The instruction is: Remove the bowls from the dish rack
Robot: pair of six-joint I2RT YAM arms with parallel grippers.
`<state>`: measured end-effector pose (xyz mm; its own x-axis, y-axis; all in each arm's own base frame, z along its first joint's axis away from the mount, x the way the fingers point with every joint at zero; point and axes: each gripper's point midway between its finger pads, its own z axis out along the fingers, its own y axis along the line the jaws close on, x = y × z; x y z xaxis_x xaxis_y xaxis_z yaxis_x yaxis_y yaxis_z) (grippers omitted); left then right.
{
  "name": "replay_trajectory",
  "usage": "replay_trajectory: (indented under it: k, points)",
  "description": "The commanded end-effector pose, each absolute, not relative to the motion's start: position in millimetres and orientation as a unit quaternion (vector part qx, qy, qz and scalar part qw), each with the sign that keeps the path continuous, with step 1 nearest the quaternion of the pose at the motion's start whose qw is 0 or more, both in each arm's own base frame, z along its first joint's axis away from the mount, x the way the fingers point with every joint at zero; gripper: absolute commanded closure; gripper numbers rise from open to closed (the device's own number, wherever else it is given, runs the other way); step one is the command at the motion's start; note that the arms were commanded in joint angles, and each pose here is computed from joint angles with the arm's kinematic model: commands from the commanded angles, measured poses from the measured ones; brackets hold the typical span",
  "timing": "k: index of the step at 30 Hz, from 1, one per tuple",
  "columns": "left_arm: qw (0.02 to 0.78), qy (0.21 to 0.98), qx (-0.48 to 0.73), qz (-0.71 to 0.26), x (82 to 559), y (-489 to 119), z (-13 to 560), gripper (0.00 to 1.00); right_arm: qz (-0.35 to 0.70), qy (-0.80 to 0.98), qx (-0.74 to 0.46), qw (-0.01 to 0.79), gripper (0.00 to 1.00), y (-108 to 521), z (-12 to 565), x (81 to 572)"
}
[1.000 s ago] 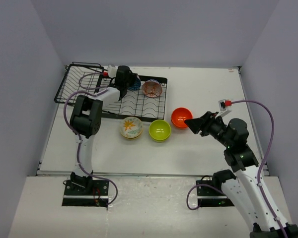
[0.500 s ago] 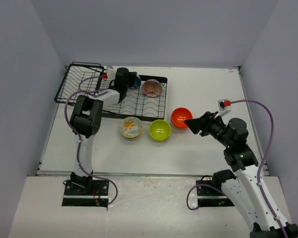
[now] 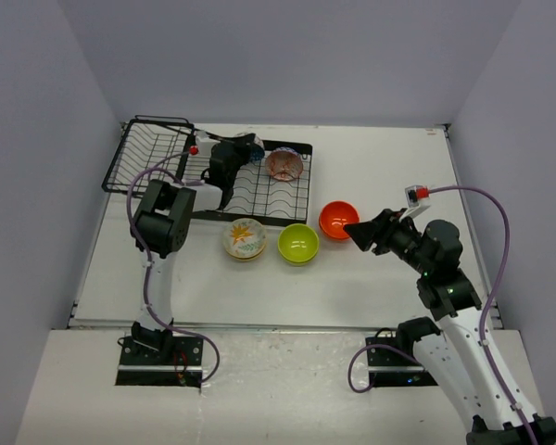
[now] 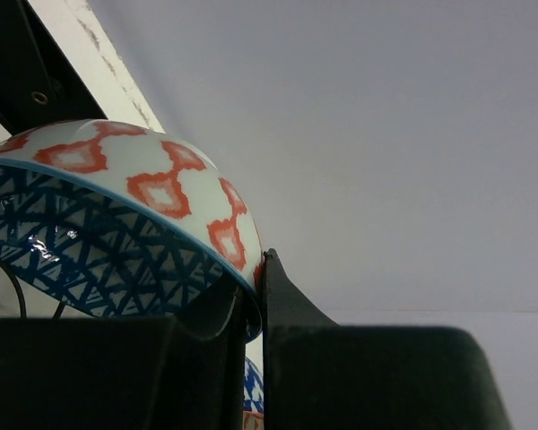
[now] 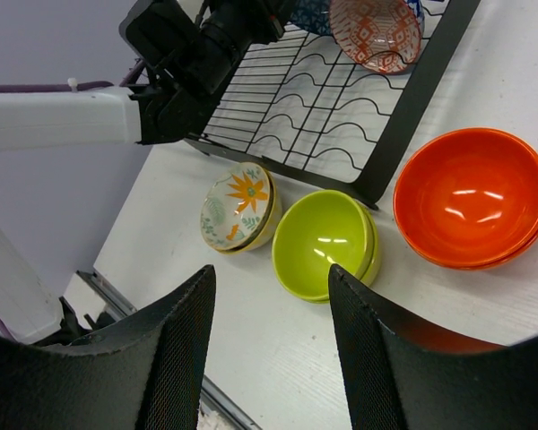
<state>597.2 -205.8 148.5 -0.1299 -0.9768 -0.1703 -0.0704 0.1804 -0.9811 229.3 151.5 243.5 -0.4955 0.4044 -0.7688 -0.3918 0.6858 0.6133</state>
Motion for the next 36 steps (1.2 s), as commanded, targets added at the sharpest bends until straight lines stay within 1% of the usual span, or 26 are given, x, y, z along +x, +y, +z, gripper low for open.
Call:
replay_trajectory:
  k: [1,4,5,10,13,15,16,17,18,19,20,21,22,23,24,25,26,27,28,29,30,31,32,33,34,36]
  points:
    - [0.544,0.486,-0.386,-0.565,594.1,-206.5,235.7,1.0,0.398,0.752,-0.017,0.525,0.46,152.1,265.5,229.1]
    - [0.558,0.482,-0.371,-0.565,588.8,-207.5,241.2,1.0,0.398,0.753,-0.018,0.525,0.46,152.3,265.1,229.2]
    - [0.571,0.475,-0.358,-0.566,584.6,-208.2,251.9,1.0,0.398,0.752,-0.02,0.525,0.46,152.4,265.7,229.0]
    - [0.617,0.48,-0.317,-0.538,572.8,-209.8,284.9,1.0,0.4,0.752,-0.023,0.524,0.46,153.6,265.7,229.0]
    - [0.633,0.487,-0.306,-0.519,567.4,-207.9,290.1,1.0,0.399,0.752,-0.023,0.524,0.46,153.3,266.0,229.2]
    - [0.658,0.497,-0.261,-0.502,558.5,-213.3,305.8,1.0,0.396,0.75,-0.021,0.529,0.46,151.8,267.6,229.8]
    - [0.672,0.495,-0.234,-0.498,550.9,-216.2,325.8,1.0,0.392,0.751,-0.017,0.531,0.45,150.0,269.1,229.9]
    - [0.679,0.511,-0.2,-0.487,545.0,-228.3,332.4,1.0,0.388,0.748,-0.011,0.538,0.45,147.2,271.9,230.2]
    - [0.681,0.528,-0.138,-0.488,533.6,-247.8,341.5,1.0,0.383,0.744,-0.004,0.547,0.44,144.2,275.7,230.4]
    - [0.715,0.531,-0.066,-0.45,519.7,-256.0,364.5,1.0,0.379,0.739,0.003,0.556,0.41,140.5,283.2,229.7]
    - [0.702,0.564,-0.016,-0.434,506.3,-282.7,361.0,1.0,0.375,0.729,0.01,0.572,0.4,135.1,293.5,226.3]
    - [0.69,0.576,0.056,-0.435,486.1,-305.8,360.8,1.0,0.36,0.723,0.027,0.589,0.39,127.0,300.8,228.4]
    - [0.696,0.59,0.133,-0.387,467.8,-314.4,361.0,1.0,0.349,0.719,0.039,0.599,0.39,119.7,312.4,225.4]
    - [0.683,0.594,0.196,-0.378,437.0,-342.9,350.2,1.0,0.338,0.717,0.052,0.607,0.38,113.0,319.1,224.9]
    - [0.679,0.6,0.241,-0.348,418.5,-355.3,340.0,1.0,0.324,0.714,0.061,0.618,0.38,106.2,327.7,224.5]
    - [0.682,0.611,0.315,-0.248,404.0,-352.0,323.3,1.0,0.302,0.711,0.082,0.63,0.37,94.0,341.6,223.3]
    - [0.675,0.602,0.366,-0.219,367.4,-380.3,313.6,1.0,0.293,0.709,0.085,0.636,0.32,89.9,348.6,222.7]
    - [0.667,0.613,0.401,-0.133,360.5,-372.2,286.4,1.0,0.275,0.721,0.082,0.631,0.31,87.3,347.6,226.6]
    - [0.642,0.622,0.434,-0.109,341.0,-370.9,270.3,1.0,0.274,0.712,0.071,0.642,0.26,86.9,368.8,223.7]
    - [0.627,0.616,0.467,-0.1,312.7,-382.7,259.2,1.0,0.268,0.72,0.058,0.637,0.23,88.5,373.7,224.6]
    - [0.607,0.622,0.488,-0.087,297.6,-379.7,238.3,1.0,0.253,0.73,0.043,0.633,0.23,88.2,379.0,226.1]
    - [0.595,0.623,0.501,-0.084,282.2,-374.2,235.5,1.0,0.241,0.754,0.041,0.61,0.22,88.9,382.0,231.2]
    - [0.57,0.596,0.555,-0.107,250.7,-384.7,221.1,1.0,0.232,0.771,0.027,0.593,0.22,90.2,376.3,231.4]
    - [0.563,0.58,0.576,-0.121,234.4,-388.5,223.7,1.0,0.233,0.78,0.018,0.581,0.21,93.6,375.7,231.9]
    - [0.552,0.558,0.603,-0.139,204.3,-390.1,221.3,1.0,0.232,0.79,0.012,0.567,0.22,97.5,379.2,239.0]
    - [0.552,0.502,0.651,-0.142,172.5,-387.7,220.2,1.0,0.256,0.813,-0.025,0.522,0.25,114.1,365.6,235.1]
